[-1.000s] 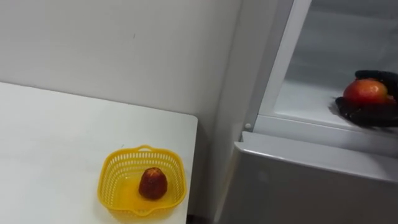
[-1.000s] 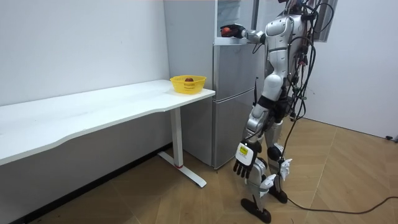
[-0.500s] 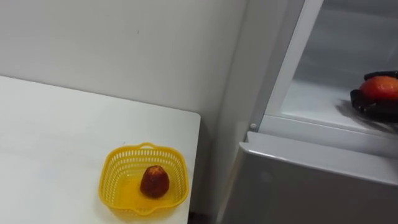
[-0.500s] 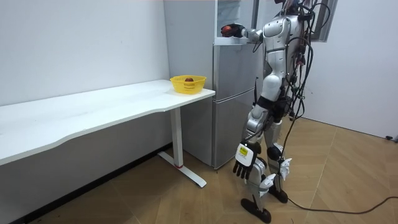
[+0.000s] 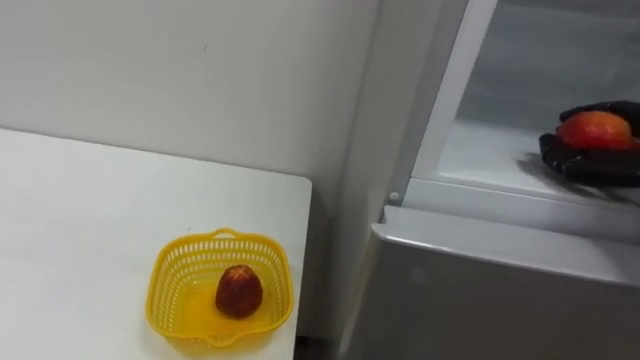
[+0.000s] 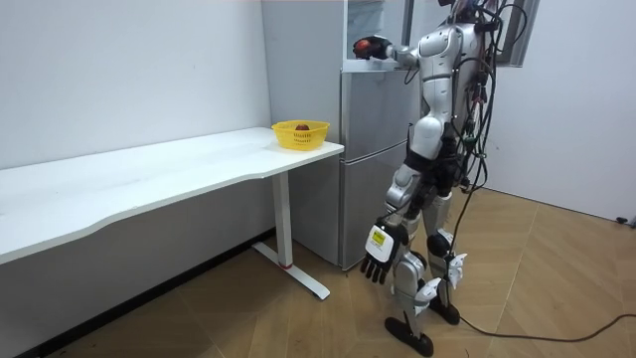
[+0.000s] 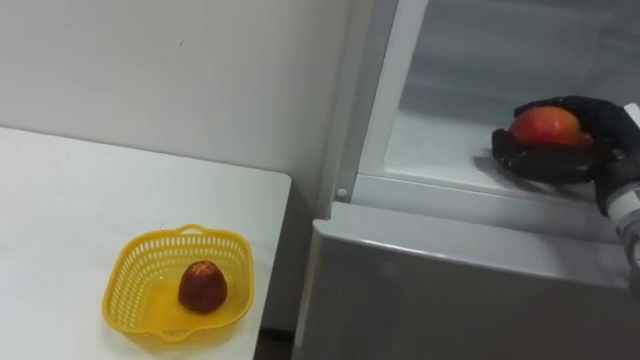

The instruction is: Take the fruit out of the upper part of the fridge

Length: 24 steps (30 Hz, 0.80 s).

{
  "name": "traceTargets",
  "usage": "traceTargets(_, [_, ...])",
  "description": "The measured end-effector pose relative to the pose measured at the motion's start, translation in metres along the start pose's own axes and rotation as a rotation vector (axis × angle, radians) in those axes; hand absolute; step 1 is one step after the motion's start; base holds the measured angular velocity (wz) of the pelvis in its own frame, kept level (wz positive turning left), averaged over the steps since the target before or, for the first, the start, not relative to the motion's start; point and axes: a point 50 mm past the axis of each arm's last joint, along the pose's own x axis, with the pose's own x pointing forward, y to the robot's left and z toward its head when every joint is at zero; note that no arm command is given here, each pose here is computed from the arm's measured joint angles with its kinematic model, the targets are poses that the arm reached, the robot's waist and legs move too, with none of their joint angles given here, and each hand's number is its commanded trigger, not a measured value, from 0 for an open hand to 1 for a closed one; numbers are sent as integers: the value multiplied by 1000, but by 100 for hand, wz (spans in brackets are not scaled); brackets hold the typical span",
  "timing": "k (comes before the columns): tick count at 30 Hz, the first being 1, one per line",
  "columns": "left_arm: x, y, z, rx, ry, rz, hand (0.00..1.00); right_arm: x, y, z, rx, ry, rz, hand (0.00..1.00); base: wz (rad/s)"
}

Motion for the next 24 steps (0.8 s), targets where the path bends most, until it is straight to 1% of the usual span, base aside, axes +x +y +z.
traceTargets(3, [0, -1, -3, 0, 5, -1, 0, -8, 7, 16, -34, -87, 14, 100, -10])
traceTargets(7, [-1, -2, -6, 1, 9, -5, 0, -19, 14, 28, -69, -157, 8, 100, -1])
traceTargets(9, [0, -6, -7, -19, 11, -7, 0, -25, 24, 42, -37, -230, 5, 100, -7])
traceTargets(13, [0, -10, -8, -9, 10, -12, 0, -38, 40, 62, 18, -339, 18, 100, -3])
traceTargets(18, [0, -12, -8, -11, 9, -17, 0, -53, 47, 87, 13, -473, 18, 100, -1])
traceTargets(22, [0, -14, -8, -11, 3, -21, 0, -64, 52, 100, -20, -562, -2, 100, 0])
traceTargets(24, [0, -16, -7, 7, -5, -31, 0, -72, 56, 110, -1, -619, -18, 100, 0])
